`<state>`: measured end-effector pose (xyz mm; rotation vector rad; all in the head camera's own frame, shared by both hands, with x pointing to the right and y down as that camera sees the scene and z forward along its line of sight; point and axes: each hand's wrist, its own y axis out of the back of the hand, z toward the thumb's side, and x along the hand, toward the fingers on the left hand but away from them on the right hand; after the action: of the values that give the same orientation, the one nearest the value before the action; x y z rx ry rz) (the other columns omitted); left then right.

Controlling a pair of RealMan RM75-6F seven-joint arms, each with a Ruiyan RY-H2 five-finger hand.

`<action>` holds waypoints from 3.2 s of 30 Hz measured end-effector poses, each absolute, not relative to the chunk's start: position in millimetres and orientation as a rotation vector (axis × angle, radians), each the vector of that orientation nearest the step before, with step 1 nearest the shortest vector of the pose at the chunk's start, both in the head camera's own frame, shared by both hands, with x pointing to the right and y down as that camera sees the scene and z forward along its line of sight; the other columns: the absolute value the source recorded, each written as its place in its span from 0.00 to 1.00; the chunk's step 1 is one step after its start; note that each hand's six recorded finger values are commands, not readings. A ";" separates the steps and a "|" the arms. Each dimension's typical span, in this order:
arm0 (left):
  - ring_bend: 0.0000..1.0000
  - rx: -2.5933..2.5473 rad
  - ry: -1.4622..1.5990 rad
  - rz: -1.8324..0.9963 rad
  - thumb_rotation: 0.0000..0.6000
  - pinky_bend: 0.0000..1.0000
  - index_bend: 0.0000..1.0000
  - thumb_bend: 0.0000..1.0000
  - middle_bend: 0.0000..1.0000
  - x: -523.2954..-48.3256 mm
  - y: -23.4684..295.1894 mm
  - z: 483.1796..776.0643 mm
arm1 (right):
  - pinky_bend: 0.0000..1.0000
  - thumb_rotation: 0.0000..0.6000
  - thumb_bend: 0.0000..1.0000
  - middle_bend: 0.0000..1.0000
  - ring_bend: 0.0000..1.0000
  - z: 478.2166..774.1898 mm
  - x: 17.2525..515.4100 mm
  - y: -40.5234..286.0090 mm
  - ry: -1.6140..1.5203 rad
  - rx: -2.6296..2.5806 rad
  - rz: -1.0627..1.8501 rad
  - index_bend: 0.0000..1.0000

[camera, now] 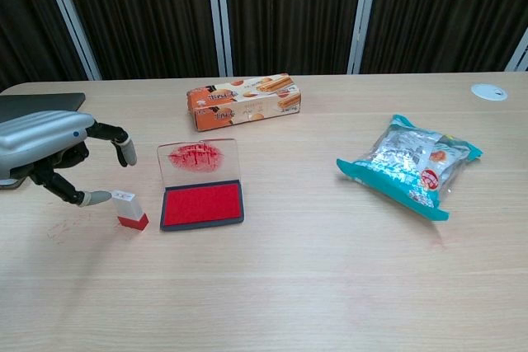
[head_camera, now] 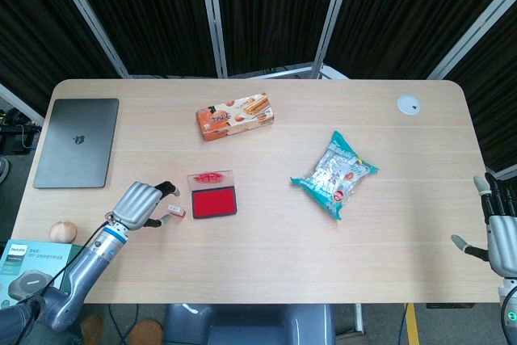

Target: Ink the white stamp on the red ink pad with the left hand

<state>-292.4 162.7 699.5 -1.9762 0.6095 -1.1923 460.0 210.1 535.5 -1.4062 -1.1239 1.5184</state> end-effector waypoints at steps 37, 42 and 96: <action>0.90 -1.861 0.502 -1.165 1.00 0.92 0.41 0.32 0.41 -288.2 176.0 736.5 | 0.00 1.00 0.00 0.00 0.00 542.0 463.4 210.9 -1.112 -1.411 1.551 0.00; 0.90 -1.861 0.501 -1.151 1.00 0.92 0.41 0.37 0.42 -285.6 176.9 737.7 | 0.00 1.00 0.00 0.00 0.00 542.9 464.1 210.9 -1.113 -1.413 1.556 0.00; 0.89 -1.983 0.487 -1.148 1.00 0.92 0.53 0.44 0.54 -210.4 132.3 726.0 | 0.00 1.00 0.00 0.00 0.00 553.0 478.8 207.1 -1.126 -1.398 1.626 0.00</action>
<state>-210.4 132.3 726.0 -1.9830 0.4868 -1.1477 478.8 207.1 553.0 -1.3982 -1.1261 1.6257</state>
